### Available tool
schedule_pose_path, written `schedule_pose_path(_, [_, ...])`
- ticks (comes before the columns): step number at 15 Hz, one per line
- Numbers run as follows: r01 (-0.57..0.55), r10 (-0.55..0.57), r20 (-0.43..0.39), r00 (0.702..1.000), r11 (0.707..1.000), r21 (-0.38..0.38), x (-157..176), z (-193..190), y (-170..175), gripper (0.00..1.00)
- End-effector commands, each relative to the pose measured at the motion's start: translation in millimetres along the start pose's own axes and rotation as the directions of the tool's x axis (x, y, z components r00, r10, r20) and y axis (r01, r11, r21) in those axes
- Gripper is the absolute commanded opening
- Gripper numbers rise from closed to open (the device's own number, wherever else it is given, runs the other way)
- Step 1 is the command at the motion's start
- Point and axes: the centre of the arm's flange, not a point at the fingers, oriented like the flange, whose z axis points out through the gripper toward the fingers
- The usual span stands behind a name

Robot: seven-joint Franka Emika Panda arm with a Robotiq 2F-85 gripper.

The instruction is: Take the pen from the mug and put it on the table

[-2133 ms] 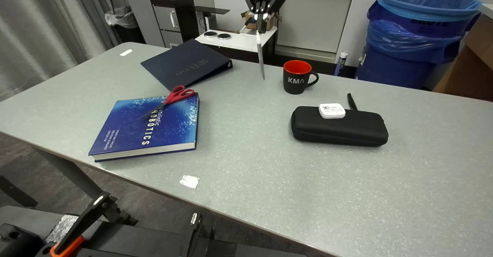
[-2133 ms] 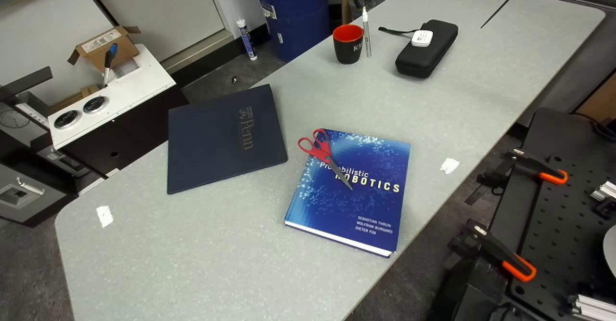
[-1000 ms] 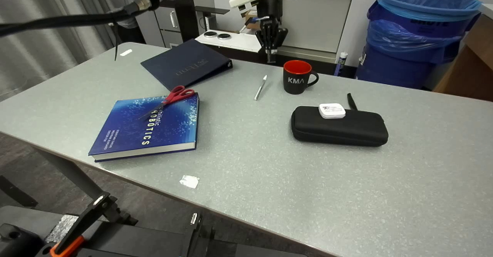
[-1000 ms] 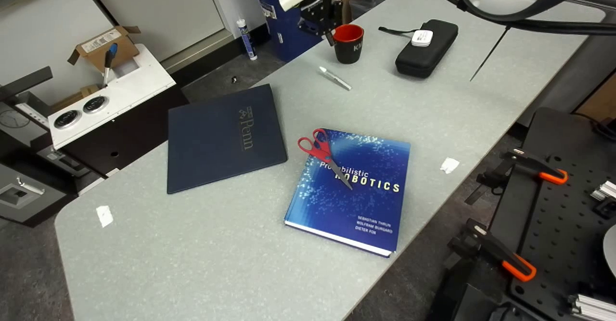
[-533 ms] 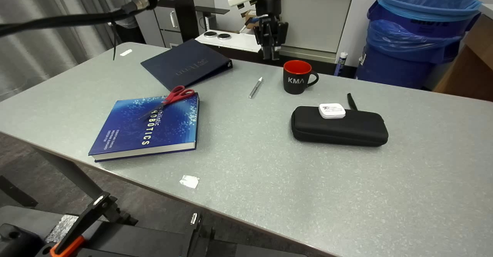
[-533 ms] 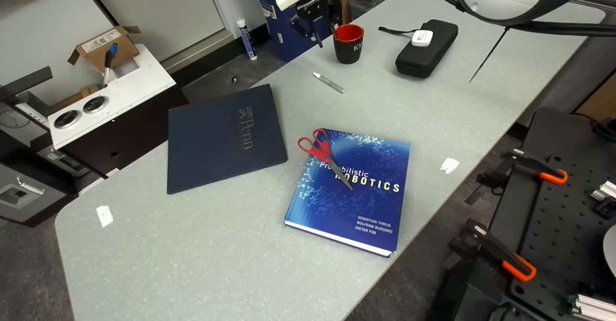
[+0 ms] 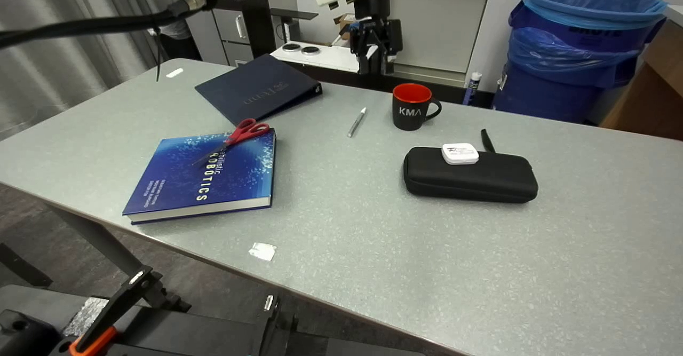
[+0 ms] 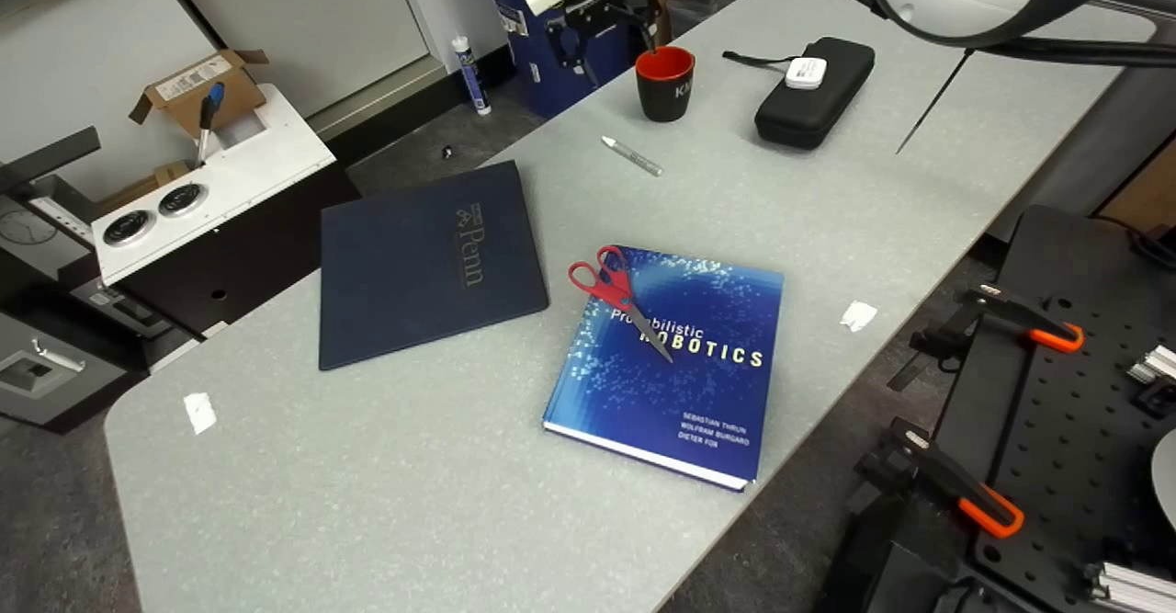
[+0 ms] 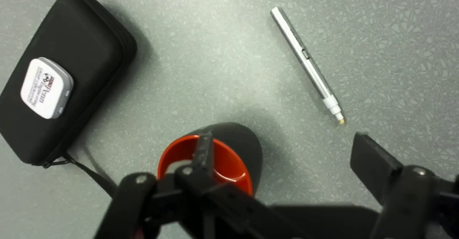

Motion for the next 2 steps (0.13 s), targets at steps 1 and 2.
schedule_pose_path(1, [0.0, 0.0, 0.0, 1.0, 1.0, 0.0, 0.0, -0.1, 0.0, 1.0])
schedule_pose_path(2, [0.0, 0.0, 0.0, 1.0, 1.0, 0.0, 0.0, -0.1, 0.1, 1.0])
